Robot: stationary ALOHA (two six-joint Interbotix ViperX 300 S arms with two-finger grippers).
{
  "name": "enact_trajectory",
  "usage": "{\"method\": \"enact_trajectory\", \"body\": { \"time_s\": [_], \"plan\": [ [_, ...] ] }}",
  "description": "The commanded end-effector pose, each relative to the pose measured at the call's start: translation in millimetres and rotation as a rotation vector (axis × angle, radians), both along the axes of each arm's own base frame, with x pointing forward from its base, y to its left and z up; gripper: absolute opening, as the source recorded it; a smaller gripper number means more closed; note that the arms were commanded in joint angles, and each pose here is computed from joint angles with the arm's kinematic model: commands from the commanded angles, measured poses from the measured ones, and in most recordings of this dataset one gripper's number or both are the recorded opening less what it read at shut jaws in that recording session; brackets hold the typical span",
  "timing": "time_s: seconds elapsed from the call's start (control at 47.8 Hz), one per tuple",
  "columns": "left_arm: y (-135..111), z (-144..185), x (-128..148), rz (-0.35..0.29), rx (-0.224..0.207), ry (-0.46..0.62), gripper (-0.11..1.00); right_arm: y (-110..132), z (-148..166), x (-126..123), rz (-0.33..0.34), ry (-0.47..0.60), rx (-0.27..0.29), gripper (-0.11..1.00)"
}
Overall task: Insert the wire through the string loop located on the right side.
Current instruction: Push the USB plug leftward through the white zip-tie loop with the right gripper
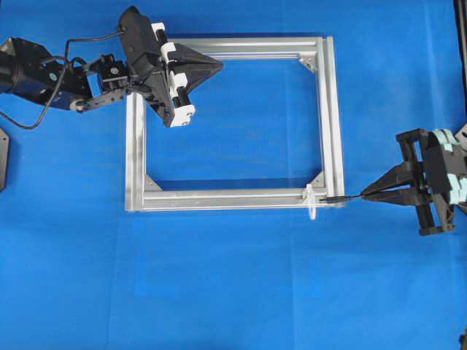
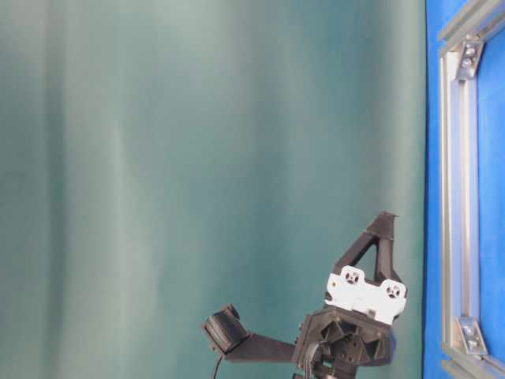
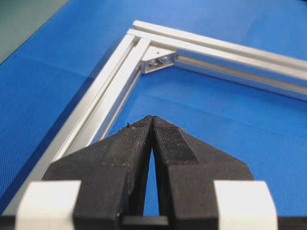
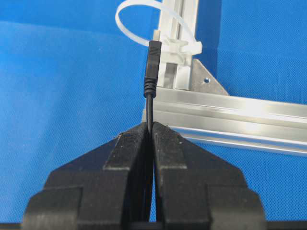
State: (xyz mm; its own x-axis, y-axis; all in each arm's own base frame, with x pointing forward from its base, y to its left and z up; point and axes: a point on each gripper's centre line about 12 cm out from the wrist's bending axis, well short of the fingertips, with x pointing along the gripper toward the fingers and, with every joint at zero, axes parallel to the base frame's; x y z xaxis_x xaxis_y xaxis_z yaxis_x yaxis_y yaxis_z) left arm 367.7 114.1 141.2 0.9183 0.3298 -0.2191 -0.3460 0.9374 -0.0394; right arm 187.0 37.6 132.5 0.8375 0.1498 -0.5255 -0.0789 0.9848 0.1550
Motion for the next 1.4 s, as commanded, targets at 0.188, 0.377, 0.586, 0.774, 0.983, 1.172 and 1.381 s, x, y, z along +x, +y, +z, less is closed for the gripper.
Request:
{"method": "enact_trajectory", "body": {
  "time_s": [0.188, 0.377, 0.586, 0.774, 0.983, 1.172, 1.381],
  "plan": [
    [1.0, 17.4, 4.0, -0.002, 0.018, -0.054, 0.0, 0.3, 4.0, 3.2, -0.002, -0.02, 0.002, -0.04],
    [1.1, 17.9, 4.4, -0.002, 0.019, -0.055, 0.0, 0.3, 4.6, 3.7, -0.002, -0.023, 0.003, -0.04],
    [1.8, 18.5, 4.6, 0.0, 0.02, -0.058, 0.0, 0.4, 4.3, 6.6, -0.01, -0.029, 0.007, -0.04],
    [1.1, 17.9, 4.4, -0.002, 0.019, -0.055, 0.0, 1.3, 0.3, 16.5, -0.02, -0.031, 0.005, -0.04],
    [1.1, 17.4, 3.9, -0.001, 0.017, -0.054, 0.0, 4.9, -4.4, 39.1, -0.029, -0.03, -0.005, -0.04],
    [1.6, 17.0, 3.4, 0.001, 0.017, -0.053, 0.0, 8.9, -6.5, 62.9, -0.043, -0.034, -0.003, -0.04],
    [1.1, 18.1, 4.4, -0.002, 0.019, -0.057, 0.0, 10.6, -8.5, 74.8, -0.048, -0.028, -0.004, -0.04]
  ]
}}
